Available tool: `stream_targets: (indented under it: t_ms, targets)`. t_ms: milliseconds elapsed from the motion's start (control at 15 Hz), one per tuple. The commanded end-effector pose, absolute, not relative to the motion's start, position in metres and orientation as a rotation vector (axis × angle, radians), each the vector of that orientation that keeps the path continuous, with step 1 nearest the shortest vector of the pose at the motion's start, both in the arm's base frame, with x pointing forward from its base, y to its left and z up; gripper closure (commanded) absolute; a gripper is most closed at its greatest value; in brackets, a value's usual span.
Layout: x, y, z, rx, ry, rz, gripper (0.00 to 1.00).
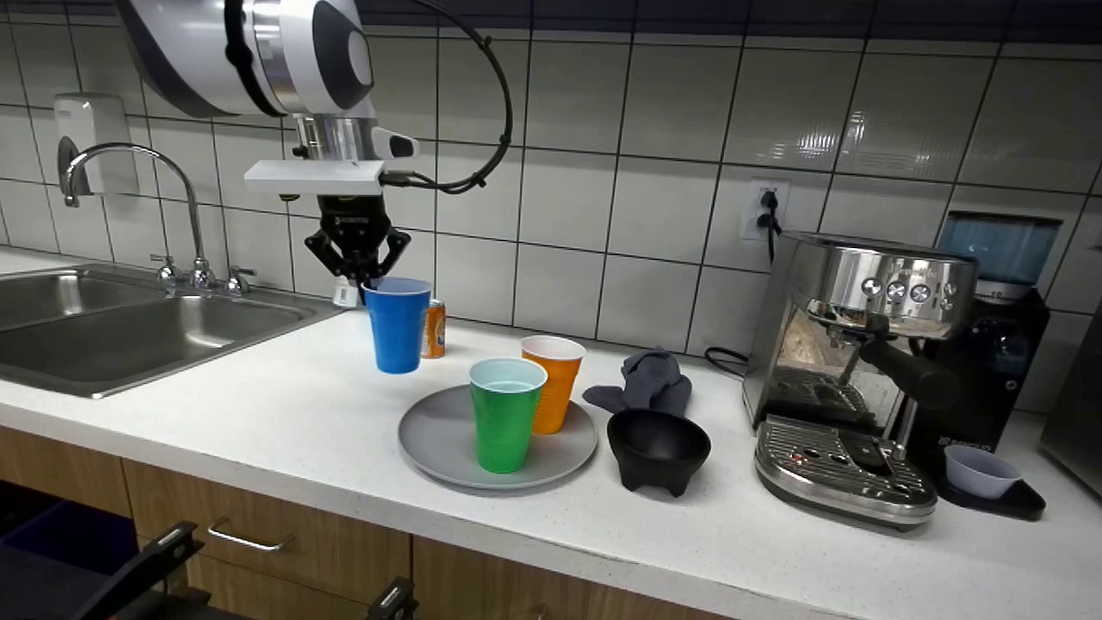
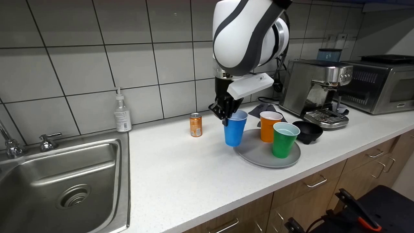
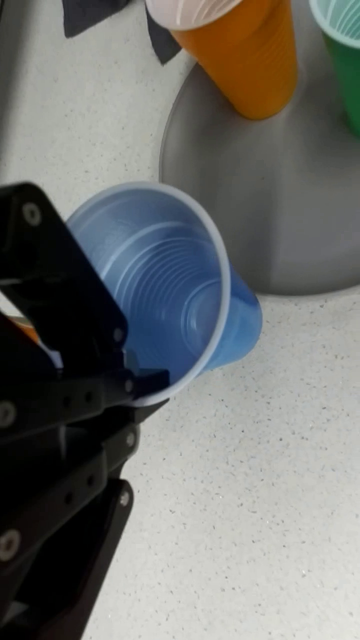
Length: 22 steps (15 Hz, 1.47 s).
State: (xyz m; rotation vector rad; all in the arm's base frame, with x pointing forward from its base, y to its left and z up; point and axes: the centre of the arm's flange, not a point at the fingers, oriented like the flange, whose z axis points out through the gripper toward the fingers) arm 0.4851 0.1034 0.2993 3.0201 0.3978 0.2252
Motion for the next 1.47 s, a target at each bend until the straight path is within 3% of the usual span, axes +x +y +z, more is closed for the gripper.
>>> stream_targets:
  t_ms: [0,1400]
  targets:
    - [0.475,0.084,0.311,3.003,0.313,0.223,0.99]
    - [0.489,0.039,0.291,2.982,0.167,0.144,0.99]
